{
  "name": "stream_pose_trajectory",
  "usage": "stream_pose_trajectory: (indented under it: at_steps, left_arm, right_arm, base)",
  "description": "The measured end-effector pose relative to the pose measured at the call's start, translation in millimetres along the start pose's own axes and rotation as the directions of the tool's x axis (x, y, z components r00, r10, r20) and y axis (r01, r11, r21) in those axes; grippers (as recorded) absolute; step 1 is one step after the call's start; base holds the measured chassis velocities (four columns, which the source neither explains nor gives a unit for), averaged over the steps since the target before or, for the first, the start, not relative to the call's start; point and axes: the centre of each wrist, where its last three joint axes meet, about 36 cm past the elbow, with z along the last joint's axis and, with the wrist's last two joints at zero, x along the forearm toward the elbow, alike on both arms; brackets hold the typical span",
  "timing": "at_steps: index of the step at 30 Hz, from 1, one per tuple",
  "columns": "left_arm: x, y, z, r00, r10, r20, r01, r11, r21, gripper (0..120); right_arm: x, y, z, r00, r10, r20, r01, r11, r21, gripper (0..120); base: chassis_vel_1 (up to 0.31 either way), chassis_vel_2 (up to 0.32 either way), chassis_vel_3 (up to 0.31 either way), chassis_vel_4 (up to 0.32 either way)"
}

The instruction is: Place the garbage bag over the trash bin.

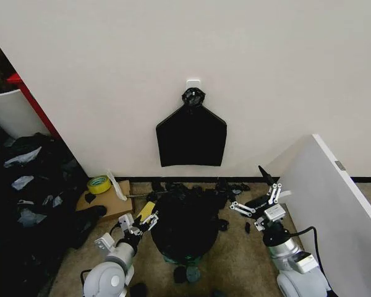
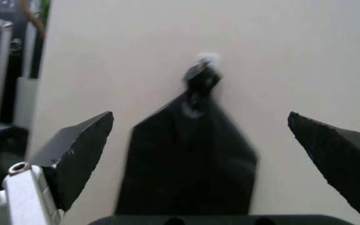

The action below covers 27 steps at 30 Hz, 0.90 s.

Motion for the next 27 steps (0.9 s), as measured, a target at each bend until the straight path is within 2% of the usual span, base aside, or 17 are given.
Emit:
stream_pose_trajectory:
  at_steps: [3, 5, 6, 8, 10, 11, 14, 21, 27]
  left_arm:
    - [2.4, -0.8, -2.2, 1.000, 0.016, -0.003, -0.016, 1.000, -0.014, 100]
    - [2.9, 0.1, -4.4, 1.000, 0.018, -0.009, -0.018, 1.000, -0.021, 100]
    - [2.7, 0.4, -4.7, 1.000, 0.017, -0.011, -0.018, 1.000, -0.021, 100]
    - [0.6, 3.5, -3.3, 1.000, 0.009, -0.019, -0.010, 1.000, -0.019, 100]
    - [0.0, 4.0, -2.7, 1.000, 0.008, -0.020, -0.008, 1.000, -0.018, 100]
    - [-1.8, 4.6, -0.9, 1.000, 0.004, -0.021, -0.005, 1.000, -0.013, 100]
    - [-6.0, 3.3, 4.8, 1.000, 0.002, -0.025, -0.002, 1.000, 0.001, 100]
    - [-12.7, 3.7, 6.1, 1.000, -0.011, -0.015, 0.011, 1.000, 0.022, 100]
    - [-14.8, 5.0, 6.1, 1.000, -0.017, -0.014, 0.017, 0.999, 0.027, 100]
  right_arm:
    - [3.3, 12.6, -2.5, 1.000, -0.002, -0.028, 0.001, 1.000, -0.029, 100]
    - [6.7, 40.5, -8.8, 0.994, 0.021, -0.103, -0.032, 0.994, -0.101, 100]
    - [7.0, 44.8, -10.1, 0.993, 0.027, -0.117, -0.040, 0.993, -0.111, 100]
    - [9.5, 88.6, -23.0, 0.958, 0.064, -0.280, -0.122, 0.973, -0.195, 100]
    - [10.2, 97.2, -25.1, 0.946, 0.070, -0.317, -0.140, 0.969, -0.203, 100]
    - [10.0, 115.7, -29.6, 0.912, 0.090, -0.399, -0.182, 0.963, -0.199, 100]
    - [5.7, 142.8, -24.8, 0.856, 0.097, -0.509, -0.195, 0.970, -0.143, 100]
    - [3.0, 158.6, -9.9, 0.822, 0.045, -0.567, -0.132, 0.985, -0.113, 100]
    - [4.7, 159.2, 6.4, 0.797, 0.061, -0.601, -0.080, 0.997, -0.005, 100]
  base:
    - [0.000, 0.000, 0.000, 0.000]
    - [0.000, 0.000, 0.000, 0.000]
    - [0.000, 0.000, 0.000, 0.000]
    - [0.000, 0.000, 0.000, 0.000]
    - [0.000, 0.000, 0.000, 0.000]
    - [0.000, 0.000, 0.000, 0.000]
    - [0.000, 0.000, 0.000, 0.000]
    - [0.000, 0.000, 0.000, 0.000]
    - [0.000, 0.000, 0.000, 0.000]
